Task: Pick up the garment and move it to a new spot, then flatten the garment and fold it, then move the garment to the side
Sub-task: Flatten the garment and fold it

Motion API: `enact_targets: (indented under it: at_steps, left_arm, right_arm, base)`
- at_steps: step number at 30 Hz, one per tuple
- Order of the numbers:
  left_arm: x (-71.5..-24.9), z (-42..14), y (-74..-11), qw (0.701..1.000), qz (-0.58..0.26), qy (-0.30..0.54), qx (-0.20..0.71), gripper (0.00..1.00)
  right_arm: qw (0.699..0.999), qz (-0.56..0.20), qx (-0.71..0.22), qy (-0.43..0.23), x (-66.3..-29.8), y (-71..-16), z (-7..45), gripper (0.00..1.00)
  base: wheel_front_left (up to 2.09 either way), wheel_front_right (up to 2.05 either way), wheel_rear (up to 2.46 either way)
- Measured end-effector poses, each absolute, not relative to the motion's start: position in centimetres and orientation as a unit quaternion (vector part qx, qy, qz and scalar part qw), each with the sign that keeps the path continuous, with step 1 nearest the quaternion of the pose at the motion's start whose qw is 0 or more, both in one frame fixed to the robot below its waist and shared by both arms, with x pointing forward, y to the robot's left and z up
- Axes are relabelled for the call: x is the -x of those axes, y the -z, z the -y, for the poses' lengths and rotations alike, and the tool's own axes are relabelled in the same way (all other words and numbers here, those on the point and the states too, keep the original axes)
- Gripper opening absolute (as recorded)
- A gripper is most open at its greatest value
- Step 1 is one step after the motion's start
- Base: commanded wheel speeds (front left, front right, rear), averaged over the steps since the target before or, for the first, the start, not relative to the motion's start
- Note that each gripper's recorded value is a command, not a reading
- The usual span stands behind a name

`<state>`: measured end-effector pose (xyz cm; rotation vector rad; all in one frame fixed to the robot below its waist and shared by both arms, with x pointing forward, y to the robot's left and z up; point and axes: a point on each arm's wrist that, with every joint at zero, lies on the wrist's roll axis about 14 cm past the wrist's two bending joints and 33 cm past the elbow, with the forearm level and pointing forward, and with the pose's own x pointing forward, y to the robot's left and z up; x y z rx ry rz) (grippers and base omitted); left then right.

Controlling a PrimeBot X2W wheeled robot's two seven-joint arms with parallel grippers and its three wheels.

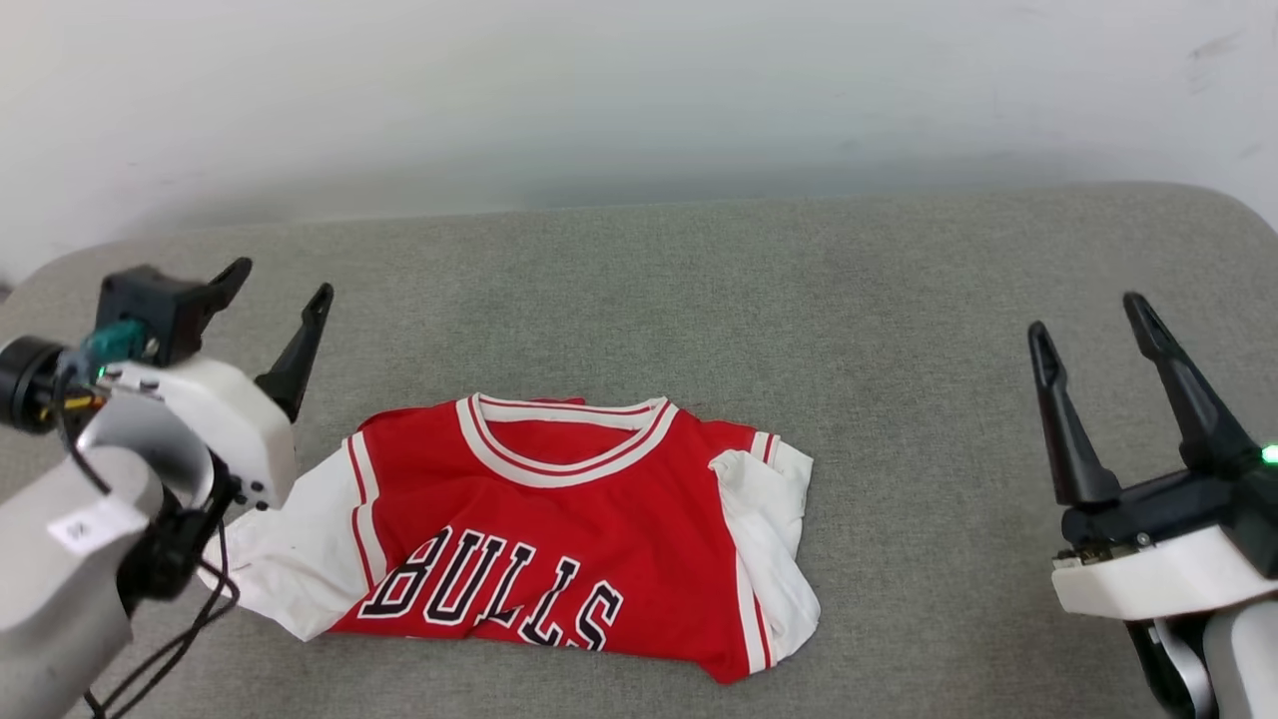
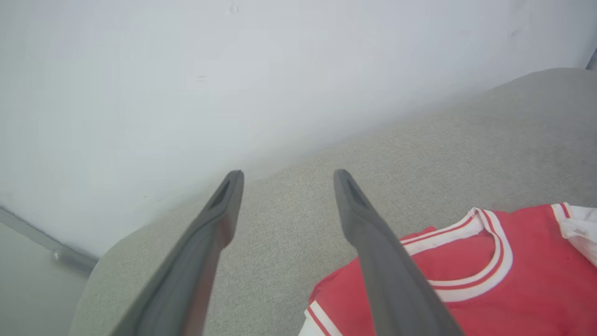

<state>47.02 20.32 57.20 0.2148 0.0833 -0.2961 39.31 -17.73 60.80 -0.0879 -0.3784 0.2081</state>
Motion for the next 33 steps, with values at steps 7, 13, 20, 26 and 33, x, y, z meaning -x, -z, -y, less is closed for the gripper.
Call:
enact_targets:
  at_steps: [7,13,20,26,33]
  left_arm:
    - [-45.1,-23.0,-57.7,0.995,0.014,0.058,-0.081,1.00]
    - [-43.0,-23.9,-59.0,0.994,0.071,0.004,-0.080,1.00]
    - [-40.3,-25.0,-57.5,0.993,0.085,-0.040,-0.069,1.00]
    - [-38.3,-25.3,-55.0,0.994,0.070,-0.066,-0.049,1.00]
    - [-37.8,-25.3,-53.3,0.994,0.060,-0.085,-0.031,1.00]
  right_arm:
    - [0.964,0.172,0.101,-0.177,-41.3,-62.5,15.1,1.00]
    - [0.950,0.081,0.141,-0.266,-42.8,-62.0,11.3,1.00]
    - [0.896,-0.155,0.182,-0.374,-41.1,-55.6,7.3,1.00]
    - [0.816,-0.356,0.208,-0.405,-38.7,-49.3,7.1,1.00]
    - [0.753,-0.455,0.217,-0.423,-36.7,-43.2,6.8,1.00]
  base:
    - [0.00,0.00,0.00]
    - [0.00,0.00,0.00]
    - [0.00,0.00,0.00]
    - [0.00,0.00,0.00]
    - [0.00,0.00,0.00]
